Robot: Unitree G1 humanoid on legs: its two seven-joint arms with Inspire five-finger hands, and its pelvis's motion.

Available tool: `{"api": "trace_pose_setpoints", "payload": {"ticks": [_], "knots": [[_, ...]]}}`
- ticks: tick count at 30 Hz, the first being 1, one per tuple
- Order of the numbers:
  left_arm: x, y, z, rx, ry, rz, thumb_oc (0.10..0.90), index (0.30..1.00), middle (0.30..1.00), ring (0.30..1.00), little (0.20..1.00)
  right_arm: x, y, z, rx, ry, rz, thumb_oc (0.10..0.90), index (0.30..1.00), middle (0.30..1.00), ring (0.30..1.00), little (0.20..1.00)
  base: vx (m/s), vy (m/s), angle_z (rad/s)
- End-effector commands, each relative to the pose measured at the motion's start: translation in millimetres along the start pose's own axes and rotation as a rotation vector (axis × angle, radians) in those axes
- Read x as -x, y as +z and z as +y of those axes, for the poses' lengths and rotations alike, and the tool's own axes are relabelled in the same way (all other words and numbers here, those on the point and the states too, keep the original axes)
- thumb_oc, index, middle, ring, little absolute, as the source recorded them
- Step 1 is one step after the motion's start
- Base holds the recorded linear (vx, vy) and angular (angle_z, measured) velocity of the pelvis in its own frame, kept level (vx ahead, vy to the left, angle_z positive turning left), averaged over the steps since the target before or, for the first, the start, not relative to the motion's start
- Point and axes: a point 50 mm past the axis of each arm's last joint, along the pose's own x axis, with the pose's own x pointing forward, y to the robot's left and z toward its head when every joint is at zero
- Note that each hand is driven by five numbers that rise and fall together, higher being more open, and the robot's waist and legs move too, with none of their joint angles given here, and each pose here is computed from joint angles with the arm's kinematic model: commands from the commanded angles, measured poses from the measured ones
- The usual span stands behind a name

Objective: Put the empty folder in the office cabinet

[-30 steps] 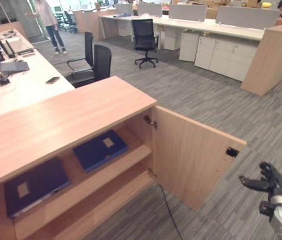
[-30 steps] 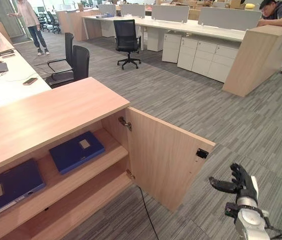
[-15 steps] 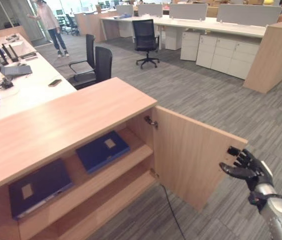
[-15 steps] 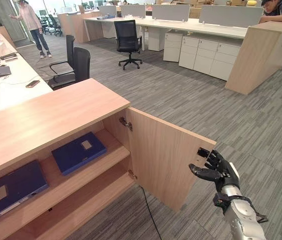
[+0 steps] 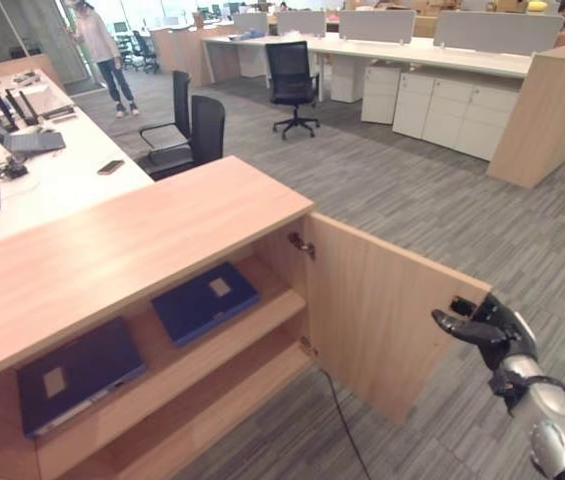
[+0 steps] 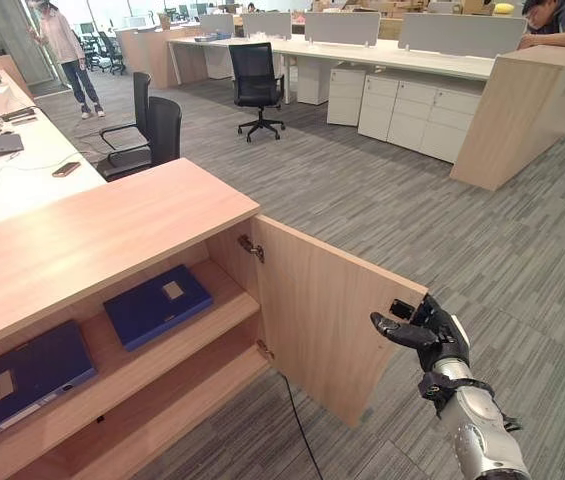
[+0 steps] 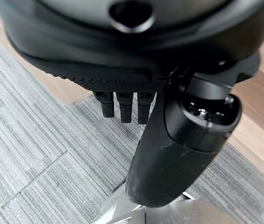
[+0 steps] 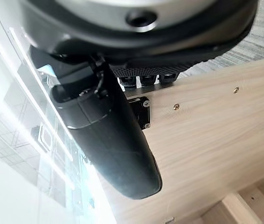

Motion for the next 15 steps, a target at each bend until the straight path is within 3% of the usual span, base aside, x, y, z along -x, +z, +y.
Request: {"api": "trace_pose_setpoints", "payload": {"ticks": [1,8,15], "knots": [[-1,27,-2,-0.050,-0.018,-0.070,0.800,0.900,0.900,0.900,0.900,-6,72,145,-0.185,0.708,-0.370,0.800,0.900,0.900,0.900,0.900,0.01,0.008,-0.05],[0,40,-5,-0.086,-0.013,-0.124,0.800,0.900,0.900,0.900,0.900,33,0,223,-0.302,1.082,0.010,0.800,0.900,0.900,0.900,0.900,0.00,0.015,-0.22],[2,59,-11,-0.122,-0.007,-0.184,0.800,0.900,0.900,0.900,0.900,56,-47,261,-0.313,1.208,0.259,0.800,0.900,0.900,0.900,0.900,-0.01,0.020,0.06]]}}
